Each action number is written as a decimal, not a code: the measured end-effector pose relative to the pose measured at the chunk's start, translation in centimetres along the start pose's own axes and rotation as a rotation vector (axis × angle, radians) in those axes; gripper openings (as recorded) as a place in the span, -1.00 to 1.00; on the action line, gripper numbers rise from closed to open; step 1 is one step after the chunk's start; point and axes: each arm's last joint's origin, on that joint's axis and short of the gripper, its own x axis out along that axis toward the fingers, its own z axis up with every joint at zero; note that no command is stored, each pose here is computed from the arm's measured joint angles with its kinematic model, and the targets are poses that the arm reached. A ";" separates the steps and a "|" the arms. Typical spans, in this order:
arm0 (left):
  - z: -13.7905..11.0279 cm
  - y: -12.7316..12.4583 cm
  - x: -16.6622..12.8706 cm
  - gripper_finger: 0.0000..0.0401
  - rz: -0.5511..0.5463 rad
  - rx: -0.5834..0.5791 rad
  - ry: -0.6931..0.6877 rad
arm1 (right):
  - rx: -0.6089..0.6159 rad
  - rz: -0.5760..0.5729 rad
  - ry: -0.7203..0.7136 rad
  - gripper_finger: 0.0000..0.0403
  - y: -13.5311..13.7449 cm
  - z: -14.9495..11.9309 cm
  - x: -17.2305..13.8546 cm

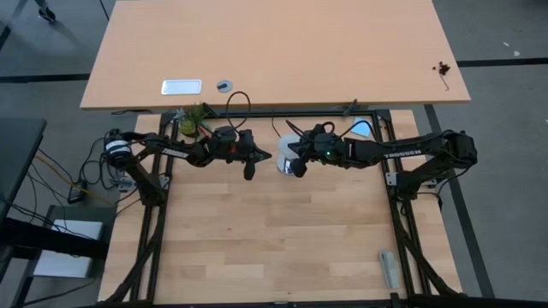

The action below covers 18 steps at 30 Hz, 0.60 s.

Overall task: Screw lightbulb
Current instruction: Insert the white lightbulb into the desk lamp

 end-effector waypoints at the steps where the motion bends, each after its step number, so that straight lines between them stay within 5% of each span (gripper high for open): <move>1: 0.0 0.0 0.0 -1.00 0.000 0.000 0.000 | 0.000 -0.001 -0.002 -0.94 -0.1 0.0 0.0; 18: 0.0 0.0 0.0 -1.00 0.000 0.000 0.000 | -0.026 -0.009 -0.032 -0.94 -0.5 0.4 0.1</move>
